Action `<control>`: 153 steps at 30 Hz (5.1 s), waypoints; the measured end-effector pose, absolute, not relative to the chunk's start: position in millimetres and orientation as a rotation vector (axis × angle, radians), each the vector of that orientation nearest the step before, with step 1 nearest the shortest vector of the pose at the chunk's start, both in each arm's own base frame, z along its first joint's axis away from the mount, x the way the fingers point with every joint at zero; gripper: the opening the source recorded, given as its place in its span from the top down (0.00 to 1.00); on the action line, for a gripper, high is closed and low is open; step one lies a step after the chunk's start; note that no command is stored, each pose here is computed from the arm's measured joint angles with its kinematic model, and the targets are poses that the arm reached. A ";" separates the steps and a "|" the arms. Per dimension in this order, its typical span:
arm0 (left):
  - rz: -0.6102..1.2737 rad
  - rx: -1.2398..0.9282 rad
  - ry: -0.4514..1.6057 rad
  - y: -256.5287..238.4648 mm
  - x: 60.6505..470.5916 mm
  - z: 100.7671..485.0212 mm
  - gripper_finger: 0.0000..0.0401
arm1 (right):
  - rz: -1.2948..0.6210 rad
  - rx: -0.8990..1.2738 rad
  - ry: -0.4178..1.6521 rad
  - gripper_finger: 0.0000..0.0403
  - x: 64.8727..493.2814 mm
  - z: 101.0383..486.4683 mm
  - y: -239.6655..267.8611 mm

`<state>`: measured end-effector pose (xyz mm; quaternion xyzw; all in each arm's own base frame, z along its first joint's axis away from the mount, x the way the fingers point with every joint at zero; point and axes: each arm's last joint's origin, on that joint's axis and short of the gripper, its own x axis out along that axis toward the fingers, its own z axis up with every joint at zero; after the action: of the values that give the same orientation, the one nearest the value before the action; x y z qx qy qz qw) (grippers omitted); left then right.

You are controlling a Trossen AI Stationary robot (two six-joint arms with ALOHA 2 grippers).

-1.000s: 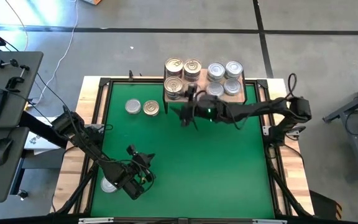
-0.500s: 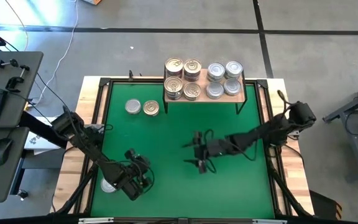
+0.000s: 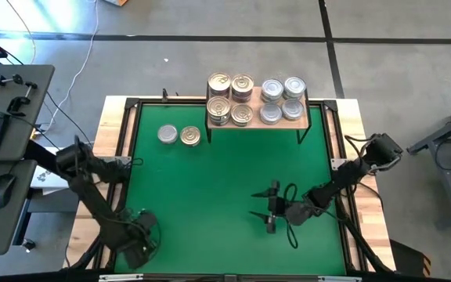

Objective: Stack canned seafood by type on shelf
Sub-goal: Stack the green tuna can on top of the bottom right green tuna can on the shelf

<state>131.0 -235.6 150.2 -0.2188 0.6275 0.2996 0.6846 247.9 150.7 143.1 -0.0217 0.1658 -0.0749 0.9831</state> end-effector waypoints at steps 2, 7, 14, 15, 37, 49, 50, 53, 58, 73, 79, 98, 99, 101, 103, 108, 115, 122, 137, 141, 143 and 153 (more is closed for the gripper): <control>0.691 -0.524 1.359 -239.7 122.1 152.0 1.00 | -0.164 -0.048 0.326 0.34 249.3 144.0 148.9; 0.645 -0.543 1.246 -249.2 107.5 160.7 1.00 | -0.200 -0.026 0.321 0.34 255.3 144.6 139.5; 0.618 -0.558 1.211 -263.0 102.0 201.4 1.00 | -0.233 0.012 0.313 0.34 259.9 145.3 131.4; 0.631 -0.570 1.225 -263.6 101.7 203.7 1.00 | -0.232 0.012 0.313 0.34 260.0 145.4 131.5; 0.644 -0.585 1.529 -246.1 133.4 168.7 1.00 | -0.184 0.022 0.319 0.34 260.4 145.5 133.1; 0.390 -0.241 0.900 -236.4 186.9 172.1 1.00 | -0.184 0.023 0.319 0.34 260.4 145.6 133.1; 0.369 -0.214 0.872 -236.8 192.8 175.6 1.00 | -0.184 0.023 0.319 0.34 260.4 145.6 133.1; 0.320 -0.175 0.925 -236.7 203.1 185.5 1.00 | -0.183 0.023 0.319 0.34 260.4 145.6 133.1; 0.295 -0.335 1.207 -242.2 198.6 199.0 1.00 | -0.183 0.027 0.315 0.34 260.5 146.0 133.2; 0.491 -0.510 1.494 -235.4 155.6 162.7 1.00 | -0.183 0.025 0.315 0.34 260.6 146.0 133.2; 0.381 -0.318 1.068 -223.7 195.8 160.6 1.00 | -0.183 0.027 0.312 0.34 260.7 146.4 133.3; 0.325 -0.160 0.831 -183.0 241.8 195.7 1.00 | -0.183 0.042 0.301 0.34 261.1 147.4 133.5; 0.340 -0.163 0.863 -183.4 235.7 194.9 1.00 | -0.183 0.042 0.302 0.34 261.1 147.4 133.5; 0.367 -0.173 0.912 -184.8 225.1 193.7 1.00 | -0.182 0.042 0.302 0.34 261.1 147.4 133.5; 0.379 -0.183 0.939 -188.3 216.7 192.0 1.00 | -0.183 0.042 0.302 0.34 261.1 147.3 133.5; 0.344 -0.238 0.958 -192.6 203.5 172.5 1.00 | -0.182 0.041 0.303 0.34 261.1 147.3 133.5; 0.404 -0.311 0.901 -177.9 190.3 139.9 1.00 | -0.182 0.042 0.301 0.34 261.1 147.4 133.5; 0.334 -0.364 0.761 -171.0 196.2 124.2 1.00 | -0.172 0.037 0.304 0.34 261.2 147.4 133.8; 0.236 -0.303 0.529 -123.0 232.3 118.2 1.00 | -0.149 0.048 0.302 0.34 261.5 147.9 134.5; 0.200 -0.293 0.549 -128.0 232.2 126.6 1.00 | -0.149 0.054 0.302 0.34 261.5 147.9 134.6; 0.177 -0.292 0.558 -134.9 228.5 132.8 1.00 | -0.150 0.055 0.302 0.34 261.5 147.9 134.5; 0.244 -0.302 0.647 -144.4 208.5 124.1 1.00 | -0.149 0.054 0.302 0.34 261.5 147.9 134.6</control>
<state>208.5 -144.4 124.1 -0.1474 0.3161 0.1193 0.9296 261.5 134.6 147.9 0.0271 0.1502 -0.0743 0.9855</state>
